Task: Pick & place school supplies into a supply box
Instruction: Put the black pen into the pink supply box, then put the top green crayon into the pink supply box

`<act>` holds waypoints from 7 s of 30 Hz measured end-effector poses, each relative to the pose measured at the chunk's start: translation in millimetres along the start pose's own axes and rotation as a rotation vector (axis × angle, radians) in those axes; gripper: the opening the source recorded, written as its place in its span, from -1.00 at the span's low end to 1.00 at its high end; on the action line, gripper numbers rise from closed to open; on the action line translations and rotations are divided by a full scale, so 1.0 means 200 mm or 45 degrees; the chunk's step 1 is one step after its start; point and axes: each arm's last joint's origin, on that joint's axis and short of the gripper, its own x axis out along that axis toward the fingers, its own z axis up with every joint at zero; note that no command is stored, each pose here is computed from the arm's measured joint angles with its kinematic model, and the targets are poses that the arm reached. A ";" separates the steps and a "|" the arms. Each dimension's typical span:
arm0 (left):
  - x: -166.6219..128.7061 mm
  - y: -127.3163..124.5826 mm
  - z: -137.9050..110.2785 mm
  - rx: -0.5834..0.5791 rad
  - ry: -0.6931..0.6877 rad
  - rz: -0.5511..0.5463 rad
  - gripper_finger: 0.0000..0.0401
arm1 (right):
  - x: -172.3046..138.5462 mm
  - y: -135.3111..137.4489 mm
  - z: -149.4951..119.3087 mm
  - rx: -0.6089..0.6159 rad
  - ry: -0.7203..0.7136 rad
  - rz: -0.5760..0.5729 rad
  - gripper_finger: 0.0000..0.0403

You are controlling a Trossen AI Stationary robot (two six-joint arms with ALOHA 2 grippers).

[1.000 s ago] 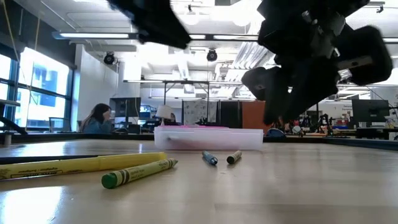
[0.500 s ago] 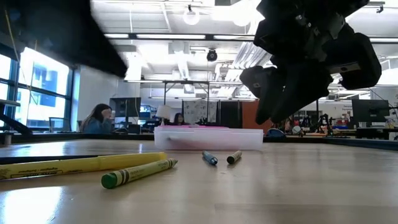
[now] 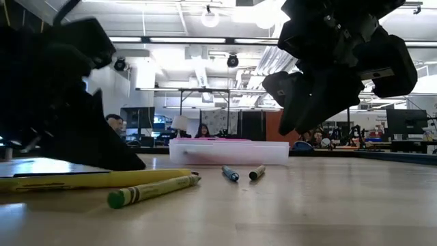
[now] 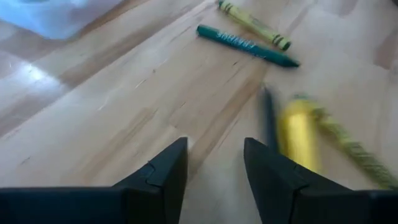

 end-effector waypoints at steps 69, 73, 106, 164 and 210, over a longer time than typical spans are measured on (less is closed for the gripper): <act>0.30 0.28 -0.04 -0.042 -0.239 0.182 -0.50 | -0.01 0.22 0.16 -0.387 -0.407 0.297 -0.49; 0.29 0.26 -0.06 -0.027 -0.267 0.155 -0.63 | 0.00 0.23 0.16 -0.348 -0.396 0.309 -0.49; 0.40 0.20 0.76 0.471 -0.319 0.122 -0.72 | 0.00 0.43 0.12 -0.276 -0.237 0.479 -0.49; 0.02 0.79 1.50 0.064 -0.529 -0.063 -0.16 | 0.44 0.10 -0.15 -0.808 -0.535 0.794 -0.49; -0.29 0.68 1.54 0.267 -0.421 -0.227 -0.16 | -0.12 -0.77 -0.18 -0.139 -0.532 -0.332 -0.95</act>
